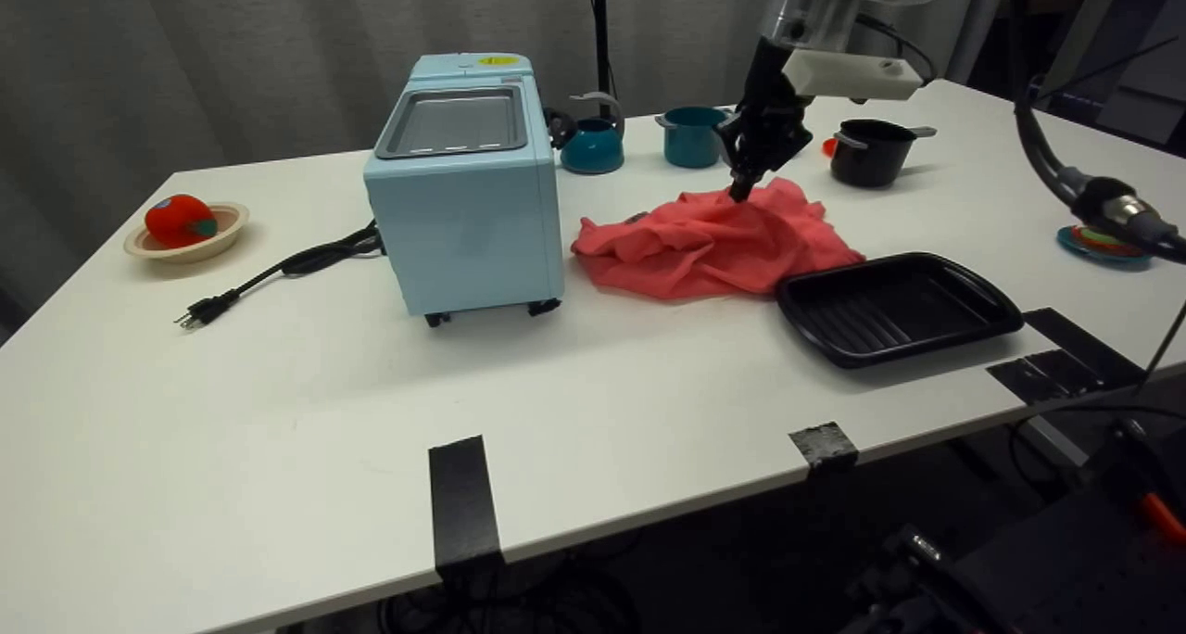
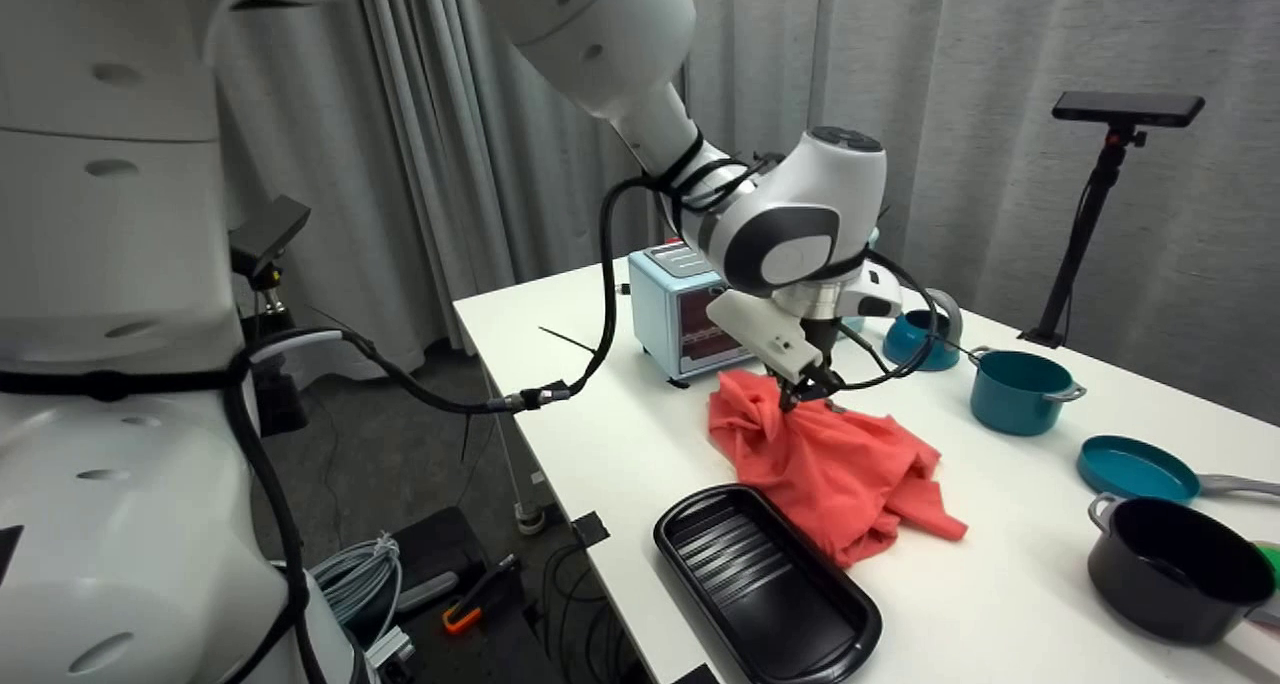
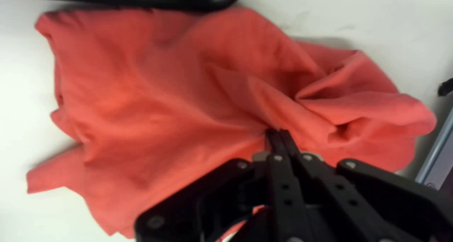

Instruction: Unfold the towel

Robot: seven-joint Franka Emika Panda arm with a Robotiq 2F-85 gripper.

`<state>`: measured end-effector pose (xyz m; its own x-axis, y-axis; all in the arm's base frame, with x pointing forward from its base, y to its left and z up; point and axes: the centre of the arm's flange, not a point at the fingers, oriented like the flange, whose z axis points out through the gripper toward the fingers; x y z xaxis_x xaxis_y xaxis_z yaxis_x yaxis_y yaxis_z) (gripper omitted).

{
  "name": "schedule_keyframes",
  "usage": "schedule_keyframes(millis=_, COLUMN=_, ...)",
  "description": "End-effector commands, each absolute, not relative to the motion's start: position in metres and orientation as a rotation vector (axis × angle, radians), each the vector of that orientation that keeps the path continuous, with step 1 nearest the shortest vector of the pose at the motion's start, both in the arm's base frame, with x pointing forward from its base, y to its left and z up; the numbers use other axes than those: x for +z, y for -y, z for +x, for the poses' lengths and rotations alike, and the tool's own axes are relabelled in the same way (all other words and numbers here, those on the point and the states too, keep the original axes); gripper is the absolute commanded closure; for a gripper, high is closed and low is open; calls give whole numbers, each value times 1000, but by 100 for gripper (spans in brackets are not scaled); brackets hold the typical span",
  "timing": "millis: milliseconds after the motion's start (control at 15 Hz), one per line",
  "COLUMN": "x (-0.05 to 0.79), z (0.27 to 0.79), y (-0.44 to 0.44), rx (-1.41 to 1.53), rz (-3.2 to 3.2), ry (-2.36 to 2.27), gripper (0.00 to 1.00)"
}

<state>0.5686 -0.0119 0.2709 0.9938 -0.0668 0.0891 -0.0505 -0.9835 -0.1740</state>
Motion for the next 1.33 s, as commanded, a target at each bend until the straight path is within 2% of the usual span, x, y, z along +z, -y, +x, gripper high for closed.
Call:
schedule_keyframes(millis=0, x=329, z=502, y=27, rx=-7, rz=-3040, ry=26, gripper=100)
schedule_keyframes(millis=267, x=341, z=443, y=52, rx=364, rz=-3110, ry=96, gripper=100)
schedule_keyframes(millis=333, x=333, z=428, y=60, rx=462, rz=-3130, ry=88, gripper=74)
schedule_keyframes(millis=400, x=328, z=415, y=66, rx=561, rz=-3138, ry=83, gripper=73)
schedule_keyframes(millis=600, x=307, z=388, y=81, rx=769, rz=-3193, ry=52, gripper=52)
schedule_keyframes(millis=800, x=299, z=387, y=80, rx=718, rz=-3223, ry=92, gripper=28)
schedule_keyframes(millis=1067, x=297, z=414, y=64, rx=398, rz=-3222, ry=133, gripper=1)
schedule_keyframes(millis=1267, x=289, z=440, y=49, rx=134, rz=-3196, ry=110, gripper=0)
